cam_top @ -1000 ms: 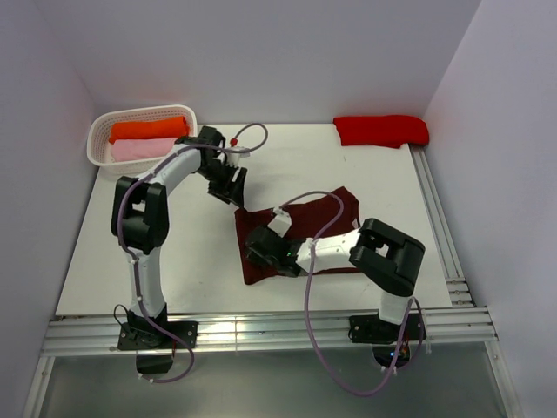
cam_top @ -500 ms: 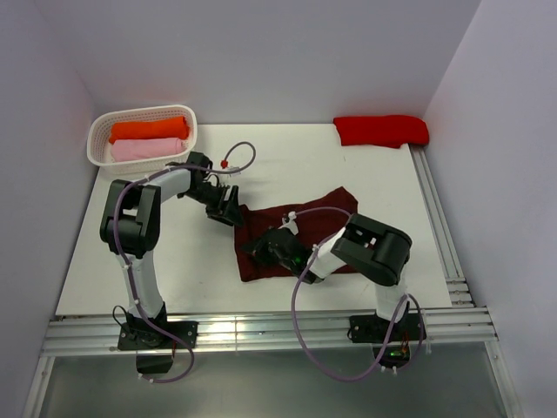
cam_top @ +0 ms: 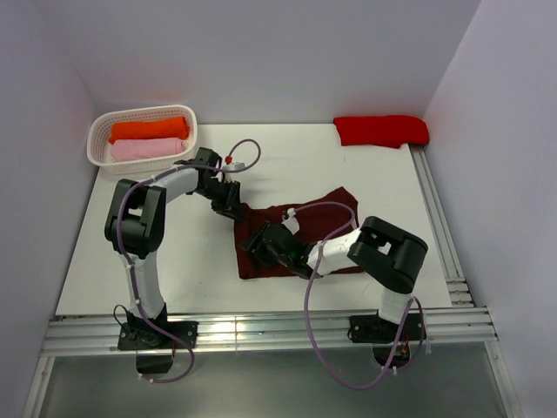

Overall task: Roll the t-shirts
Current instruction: Roll the tshirt

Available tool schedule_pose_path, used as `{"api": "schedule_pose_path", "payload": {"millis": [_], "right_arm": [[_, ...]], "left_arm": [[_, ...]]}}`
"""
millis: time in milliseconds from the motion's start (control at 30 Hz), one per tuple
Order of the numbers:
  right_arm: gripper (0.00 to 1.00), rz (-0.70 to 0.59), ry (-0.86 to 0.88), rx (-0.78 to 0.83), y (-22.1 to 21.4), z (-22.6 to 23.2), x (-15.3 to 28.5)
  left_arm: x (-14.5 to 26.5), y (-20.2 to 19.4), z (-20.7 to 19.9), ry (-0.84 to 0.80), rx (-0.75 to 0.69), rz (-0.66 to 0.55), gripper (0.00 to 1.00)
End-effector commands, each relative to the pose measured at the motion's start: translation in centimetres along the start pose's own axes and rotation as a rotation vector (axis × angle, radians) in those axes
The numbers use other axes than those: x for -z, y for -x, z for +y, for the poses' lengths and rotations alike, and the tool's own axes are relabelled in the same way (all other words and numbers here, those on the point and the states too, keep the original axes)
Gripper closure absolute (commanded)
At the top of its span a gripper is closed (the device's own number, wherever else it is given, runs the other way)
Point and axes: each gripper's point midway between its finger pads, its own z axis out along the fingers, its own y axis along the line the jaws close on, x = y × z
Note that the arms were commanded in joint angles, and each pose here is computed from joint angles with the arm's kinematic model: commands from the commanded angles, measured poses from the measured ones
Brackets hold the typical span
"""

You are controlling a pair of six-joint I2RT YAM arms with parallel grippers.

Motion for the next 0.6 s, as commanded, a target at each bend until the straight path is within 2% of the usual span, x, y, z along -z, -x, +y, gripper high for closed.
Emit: {"api": "schedule_pose_path", "payload": {"millis": [0,167,333,433,467,567], "right_arm": [[0.45,-0.042,-0.150,0.114,0.5,-1.3,1.6],[0.44,-0.091,-0.229,0.201,0.7,-0.8,3.6],[0.45,-0.051,-0.218,0.228,-1.9,-0.6,4.7],[0.55,-0.037,-0.243,0.226,-3.2,-1.4,4.8],[0.65,-0.027,-0.241,0.230,-4.0,-1.5,4.9],[0.72,-0.007,-0.282,0.232,-5.2,-3.0,4.9]], "left_arm": [[0.5,2.0,0.3,0.095,-0.047,-0.033,0.76],[0.7,1.9,0.7,0.172,-0.065,0.000,0.80],[0.8,1.7,0.5,0.205,-0.079,0.019,0.81],[0.6,1.5,0.4,0.216,-0.086,0.032,0.80],[0.6,1.6,0.4,0.221,-0.087,0.034,0.80],[0.5,1.4,0.6,0.238,-0.090,0.046,0.80]]}}
